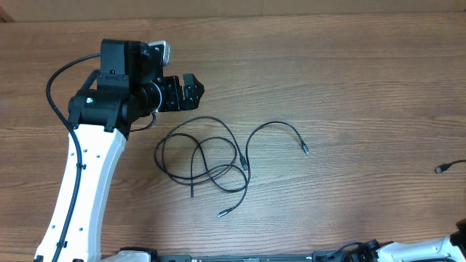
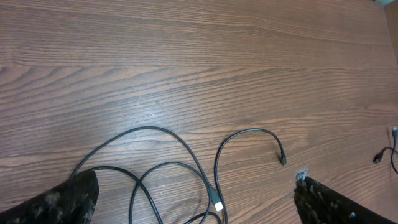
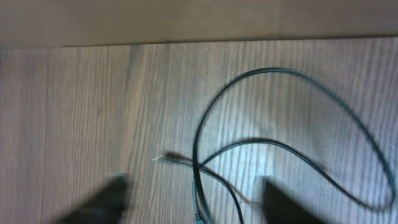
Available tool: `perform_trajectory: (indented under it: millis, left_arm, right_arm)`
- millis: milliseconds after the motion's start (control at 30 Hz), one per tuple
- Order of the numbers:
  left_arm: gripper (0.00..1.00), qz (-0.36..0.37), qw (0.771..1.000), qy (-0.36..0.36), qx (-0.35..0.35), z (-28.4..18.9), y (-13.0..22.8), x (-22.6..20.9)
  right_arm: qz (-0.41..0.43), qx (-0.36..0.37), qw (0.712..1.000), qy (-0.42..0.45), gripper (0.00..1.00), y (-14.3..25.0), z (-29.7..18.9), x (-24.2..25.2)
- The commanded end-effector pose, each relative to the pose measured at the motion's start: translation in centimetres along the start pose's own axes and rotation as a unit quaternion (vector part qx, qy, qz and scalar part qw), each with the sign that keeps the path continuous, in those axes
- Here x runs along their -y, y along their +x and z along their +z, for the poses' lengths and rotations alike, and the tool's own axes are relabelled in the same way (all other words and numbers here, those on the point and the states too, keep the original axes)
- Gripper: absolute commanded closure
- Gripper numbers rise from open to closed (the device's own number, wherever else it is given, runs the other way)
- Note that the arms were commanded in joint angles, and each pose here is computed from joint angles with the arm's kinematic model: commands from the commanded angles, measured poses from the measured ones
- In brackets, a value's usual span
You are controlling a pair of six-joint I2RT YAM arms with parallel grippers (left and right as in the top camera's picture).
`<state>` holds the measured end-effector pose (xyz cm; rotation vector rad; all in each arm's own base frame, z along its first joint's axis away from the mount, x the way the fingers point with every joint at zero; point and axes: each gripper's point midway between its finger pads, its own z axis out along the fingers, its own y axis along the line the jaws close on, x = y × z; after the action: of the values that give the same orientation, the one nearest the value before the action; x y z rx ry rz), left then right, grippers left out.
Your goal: Untangle cables
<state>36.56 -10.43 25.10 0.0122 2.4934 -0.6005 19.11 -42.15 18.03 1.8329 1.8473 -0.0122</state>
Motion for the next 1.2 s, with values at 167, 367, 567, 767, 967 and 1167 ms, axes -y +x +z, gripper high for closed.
perform_trajectory:
  millis: [167,367,567,767,967,1167]
  left_arm:
    - [0.0,0.005,1.0,-0.003,0.002,0.1,-0.3,-0.2]
    - [0.0,0.005,1.0,-0.003,0.002,0.1,-0.3,-0.2]
    - [0.0,0.005,1.0,-0.003,0.002,0.1,-0.3,-0.2]
    - [0.01,0.005,1.0,-0.003,0.002,0.1,-0.3,-0.2]
    - [0.0,0.005,1.0,-0.002,0.002,0.1,-0.3,-0.2]
    - [0.0,0.005,1.0,-0.002,0.002,0.1,-0.3,-0.2]
  right_arm:
    - [0.02,-0.014,0.999,-0.03,0.0,0.2,-0.1,-0.2]
    - [-0.028,-0.043,0.992,-0.119,0.0,1.4,-0.6,-3.3]
    - [-0.114,-0.076,0.97,-0.2,0.0,4.2,-1.0,-8.0]
    - [-0.195,-0.127,0.948,-0.218,0.0,9.7,-0.8,-13.0]
    - [-0.296,-0.19,0.91,-0.22,0.0,17.2,-1.1,-16.9]
    - [-0.379,-0.262,0.858,-0.228,0.0,26.7,-2.9,-20.7]
